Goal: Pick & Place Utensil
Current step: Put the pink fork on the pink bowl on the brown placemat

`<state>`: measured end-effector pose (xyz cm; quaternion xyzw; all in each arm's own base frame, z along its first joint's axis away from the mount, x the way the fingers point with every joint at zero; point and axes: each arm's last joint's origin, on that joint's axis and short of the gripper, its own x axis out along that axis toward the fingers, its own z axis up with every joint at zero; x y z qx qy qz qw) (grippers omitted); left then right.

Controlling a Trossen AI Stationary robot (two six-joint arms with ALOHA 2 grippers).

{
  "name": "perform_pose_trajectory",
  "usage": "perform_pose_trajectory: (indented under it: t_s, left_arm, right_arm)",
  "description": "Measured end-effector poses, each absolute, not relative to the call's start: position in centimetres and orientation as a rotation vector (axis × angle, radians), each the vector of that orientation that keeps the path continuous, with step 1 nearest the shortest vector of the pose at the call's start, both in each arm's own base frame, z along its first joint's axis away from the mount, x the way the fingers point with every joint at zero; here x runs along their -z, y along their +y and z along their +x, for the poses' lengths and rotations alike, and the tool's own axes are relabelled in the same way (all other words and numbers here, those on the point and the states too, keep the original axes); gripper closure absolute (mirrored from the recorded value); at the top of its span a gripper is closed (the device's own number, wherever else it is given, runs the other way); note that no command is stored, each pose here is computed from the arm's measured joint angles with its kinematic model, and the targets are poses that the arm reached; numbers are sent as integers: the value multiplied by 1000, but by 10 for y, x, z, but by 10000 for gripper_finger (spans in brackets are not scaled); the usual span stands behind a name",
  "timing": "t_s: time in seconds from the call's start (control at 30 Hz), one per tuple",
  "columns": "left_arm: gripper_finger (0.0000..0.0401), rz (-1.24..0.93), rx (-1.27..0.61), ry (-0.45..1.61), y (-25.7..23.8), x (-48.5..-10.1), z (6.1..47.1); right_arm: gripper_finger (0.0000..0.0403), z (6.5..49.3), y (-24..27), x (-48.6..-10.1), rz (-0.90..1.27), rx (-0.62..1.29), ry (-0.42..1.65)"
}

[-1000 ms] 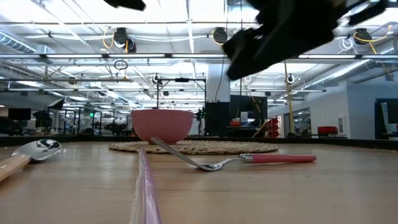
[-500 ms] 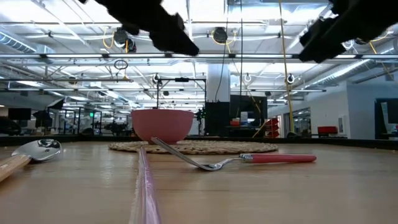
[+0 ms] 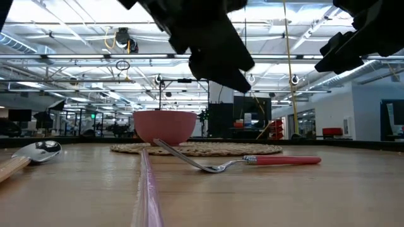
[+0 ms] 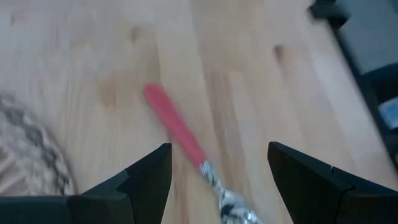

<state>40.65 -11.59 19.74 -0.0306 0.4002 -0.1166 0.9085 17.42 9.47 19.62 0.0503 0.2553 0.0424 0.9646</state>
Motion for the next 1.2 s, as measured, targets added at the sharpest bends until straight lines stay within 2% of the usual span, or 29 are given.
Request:
perform_pose_trajectory:
  t_s: [0.17,0.6,1.2]
  left_arm:
    - [130,-106,198,917,-117,-185,424]
    - [130,-161,176,935,-125,-165,433]
    - [130,-162,92,1012,-119,-124,440]
  right_arm:
    - [225,173,94,-195,94,-83,531]
    - [232,152,81,-185,119,8,731]
    - [232,151,80,-189,116,18,697]
